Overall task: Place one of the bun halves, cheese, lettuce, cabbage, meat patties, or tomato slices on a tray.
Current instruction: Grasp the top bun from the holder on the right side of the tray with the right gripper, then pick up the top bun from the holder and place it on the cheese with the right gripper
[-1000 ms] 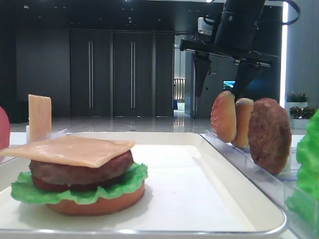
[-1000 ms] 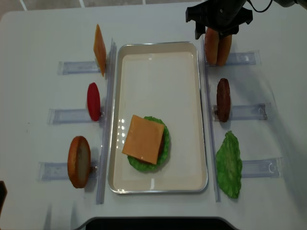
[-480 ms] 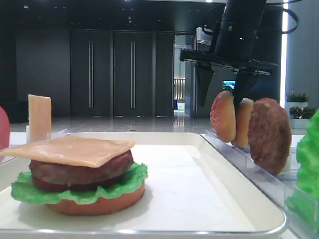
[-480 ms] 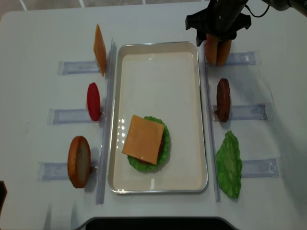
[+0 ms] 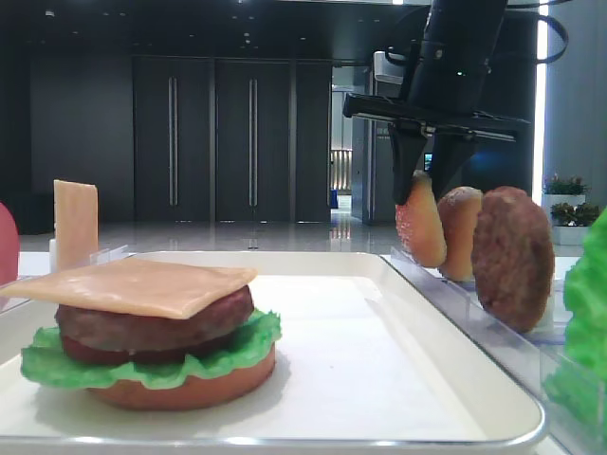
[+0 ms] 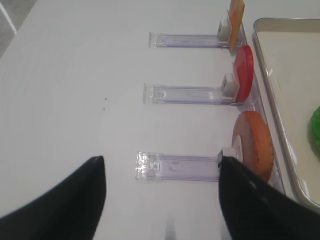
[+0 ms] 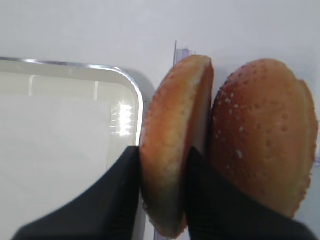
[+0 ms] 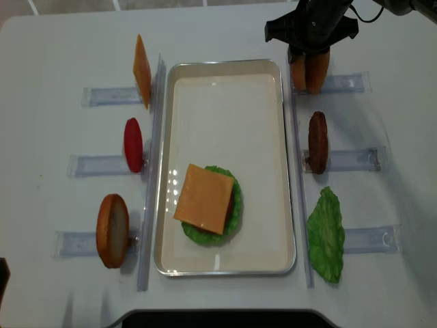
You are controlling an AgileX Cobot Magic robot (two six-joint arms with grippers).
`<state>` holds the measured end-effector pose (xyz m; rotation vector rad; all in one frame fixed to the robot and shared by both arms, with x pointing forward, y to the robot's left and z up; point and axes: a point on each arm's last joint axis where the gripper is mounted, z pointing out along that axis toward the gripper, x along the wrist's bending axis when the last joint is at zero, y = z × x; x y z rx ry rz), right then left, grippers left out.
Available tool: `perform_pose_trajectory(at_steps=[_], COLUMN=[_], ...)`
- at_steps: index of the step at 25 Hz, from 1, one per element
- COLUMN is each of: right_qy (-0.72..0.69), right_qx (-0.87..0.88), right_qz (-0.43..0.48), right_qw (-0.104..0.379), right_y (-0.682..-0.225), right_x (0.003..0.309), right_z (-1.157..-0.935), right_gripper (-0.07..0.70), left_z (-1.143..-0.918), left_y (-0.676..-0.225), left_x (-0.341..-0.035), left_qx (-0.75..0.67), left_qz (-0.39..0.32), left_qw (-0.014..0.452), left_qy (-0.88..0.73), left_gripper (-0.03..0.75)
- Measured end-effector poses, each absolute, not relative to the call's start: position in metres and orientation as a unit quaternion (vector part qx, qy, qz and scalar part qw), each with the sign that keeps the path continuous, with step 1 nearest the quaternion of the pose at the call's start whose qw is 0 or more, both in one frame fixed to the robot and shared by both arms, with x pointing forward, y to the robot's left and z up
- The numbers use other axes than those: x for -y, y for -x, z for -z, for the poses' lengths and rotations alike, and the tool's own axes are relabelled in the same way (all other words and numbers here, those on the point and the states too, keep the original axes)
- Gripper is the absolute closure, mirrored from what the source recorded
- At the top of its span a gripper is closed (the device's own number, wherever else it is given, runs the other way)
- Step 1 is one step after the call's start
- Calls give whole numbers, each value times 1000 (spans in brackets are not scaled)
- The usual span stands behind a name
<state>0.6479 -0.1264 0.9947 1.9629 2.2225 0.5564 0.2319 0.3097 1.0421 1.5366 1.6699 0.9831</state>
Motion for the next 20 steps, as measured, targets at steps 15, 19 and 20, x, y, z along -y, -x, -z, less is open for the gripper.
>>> perform_pose_trajectory(at_steps=[15,19,20], right_qy=[-646,-641,-637], right_qx=[-736,-740,-744], right_qz=[-194,-197,-198], right_qw=[63,49,40], right_y=[-635,-620,-615], right_x=[131,134,134], right_z=[-1027,-1052,-1058], right_gripper=[440,440,440], left_z=[-1042,-1042,-1042], left_y=[-232,-232,-232], left_x=[-310,-310,-310], left_qx=[-638,-638,-638], left_qz=[-376,-376,-376], left_qw=[328,328,328], left_qy=[-587,-587,-587], left_gripper=[181,181,181])
